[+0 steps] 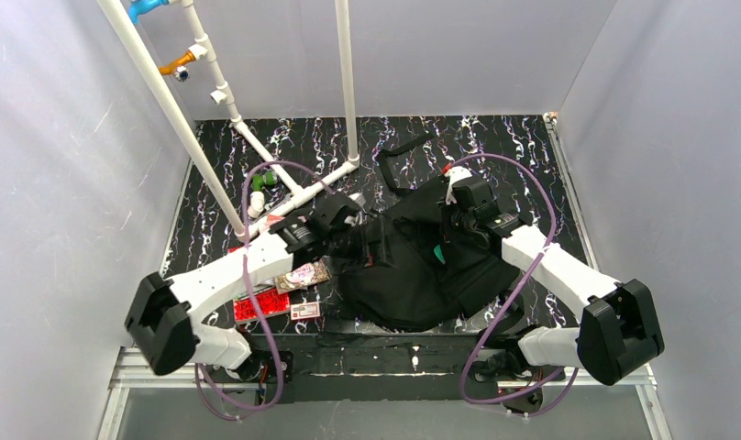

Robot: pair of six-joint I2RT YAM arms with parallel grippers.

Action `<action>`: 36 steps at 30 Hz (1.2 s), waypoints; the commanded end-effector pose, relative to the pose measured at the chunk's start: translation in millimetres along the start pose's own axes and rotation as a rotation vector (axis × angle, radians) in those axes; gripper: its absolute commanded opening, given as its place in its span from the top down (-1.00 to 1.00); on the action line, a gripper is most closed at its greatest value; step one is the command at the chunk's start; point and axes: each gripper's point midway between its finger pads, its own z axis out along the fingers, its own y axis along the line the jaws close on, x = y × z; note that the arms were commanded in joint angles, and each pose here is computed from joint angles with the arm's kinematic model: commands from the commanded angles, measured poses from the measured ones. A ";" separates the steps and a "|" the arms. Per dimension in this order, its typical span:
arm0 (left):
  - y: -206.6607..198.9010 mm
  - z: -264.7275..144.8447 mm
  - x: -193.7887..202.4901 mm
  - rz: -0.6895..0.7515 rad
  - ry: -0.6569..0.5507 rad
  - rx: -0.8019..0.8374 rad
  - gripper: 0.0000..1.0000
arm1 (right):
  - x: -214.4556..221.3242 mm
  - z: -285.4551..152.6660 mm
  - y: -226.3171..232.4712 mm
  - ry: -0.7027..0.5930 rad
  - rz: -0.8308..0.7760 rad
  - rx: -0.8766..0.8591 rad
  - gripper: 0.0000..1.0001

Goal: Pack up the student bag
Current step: Place the book in the student bag, then pick up the stationery from the center of the board.

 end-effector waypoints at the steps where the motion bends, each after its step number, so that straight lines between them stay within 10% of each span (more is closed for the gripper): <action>1: 120.8 -43.3 41.6 -0.143 -0.007 -0.517 -0.96 | -11.6 5.7 -1.3 -0.046 -0.017 0.002 0.97; 8: 166.8 -81.8 85.7 -0.757 -0.149 -0.706 -0.96 | -6.7 10.2 4.9 -0.019 -0.013 -0.032 0.97; 18: 192.2 -71.3 84.2 -1.193 -0.188 -0.766 -0.89 | -12.1 4.5 10.4 -0.029 0.008 -0.055 0.97; 36: 223.9 -56.2 79.8 -1.391 -0.318 -0.775 -0.71 | -12.3 4.1 10.1 -0.026 0.003 -0.054 0.97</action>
